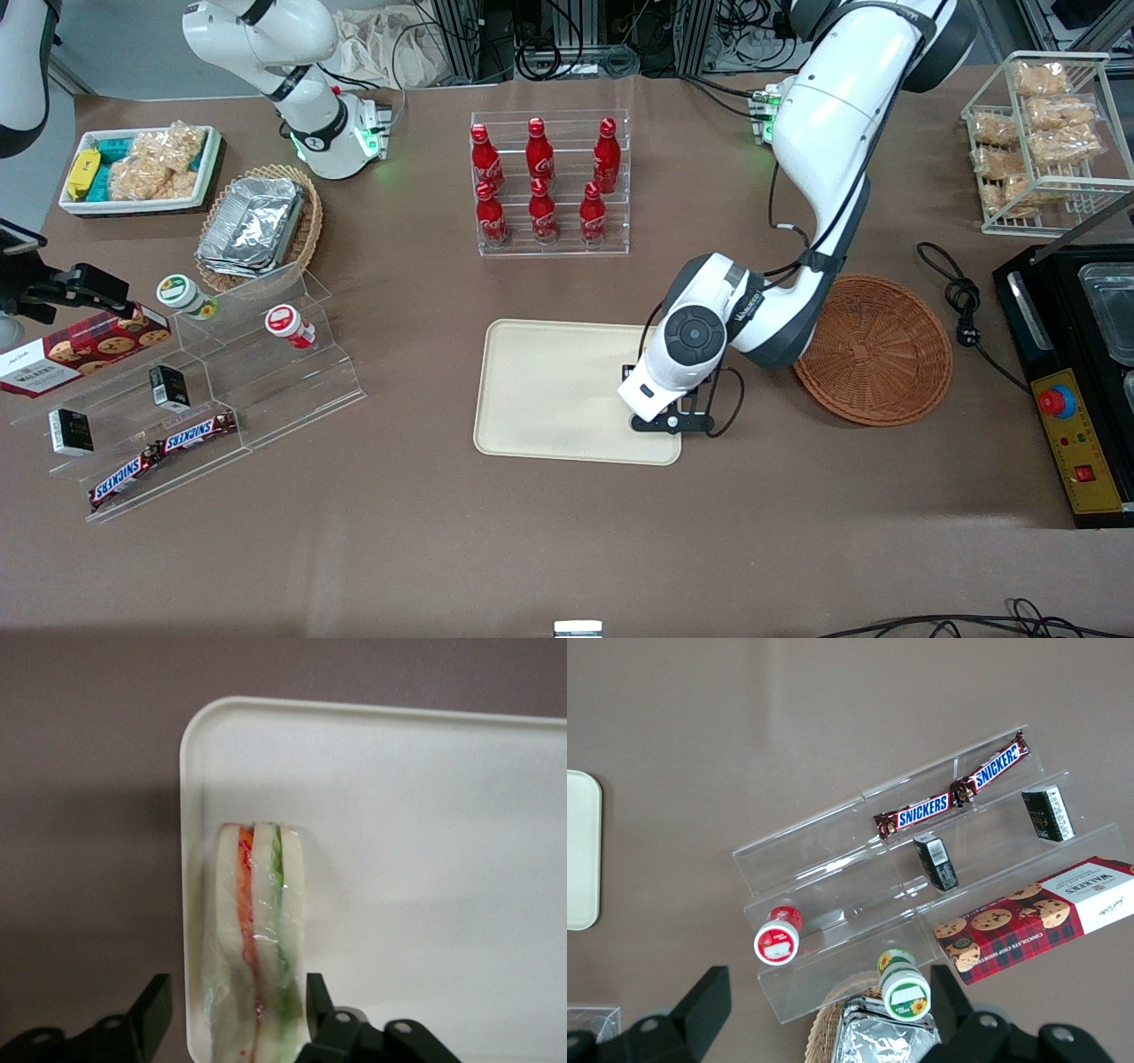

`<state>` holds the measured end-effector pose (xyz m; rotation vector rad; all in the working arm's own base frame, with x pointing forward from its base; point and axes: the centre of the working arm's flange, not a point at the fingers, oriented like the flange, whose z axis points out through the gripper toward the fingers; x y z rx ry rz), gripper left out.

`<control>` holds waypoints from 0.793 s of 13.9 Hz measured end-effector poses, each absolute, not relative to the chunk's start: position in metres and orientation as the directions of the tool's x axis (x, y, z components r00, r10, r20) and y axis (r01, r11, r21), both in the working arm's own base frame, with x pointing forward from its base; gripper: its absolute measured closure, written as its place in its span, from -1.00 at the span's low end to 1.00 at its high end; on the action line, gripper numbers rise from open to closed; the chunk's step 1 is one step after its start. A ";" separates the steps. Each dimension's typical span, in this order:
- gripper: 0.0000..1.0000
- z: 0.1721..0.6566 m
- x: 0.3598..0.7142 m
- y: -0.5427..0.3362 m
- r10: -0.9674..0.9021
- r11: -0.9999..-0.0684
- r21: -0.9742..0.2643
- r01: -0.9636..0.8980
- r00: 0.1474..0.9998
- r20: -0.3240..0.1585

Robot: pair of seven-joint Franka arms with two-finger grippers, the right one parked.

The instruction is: Place sandwich from basket to tray

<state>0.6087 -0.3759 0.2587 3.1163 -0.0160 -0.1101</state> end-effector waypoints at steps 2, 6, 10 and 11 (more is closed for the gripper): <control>-0.89 0.265 0.616 -0.369 0.002 -1.000 0.027 0.003 0.998 -0.058; -1.00 0.288 0.632 -0.351 0.044 -0.998 0.053 0.046 0.998 -0.034; -1.00 0.330 0.644 -0.320 0.092 -0.994 0.058 0.093 0.996 -0.021; -1.00 0.336 0.645 -0.315 0.097 -0.994 0.057 0.099 0.995 -0.022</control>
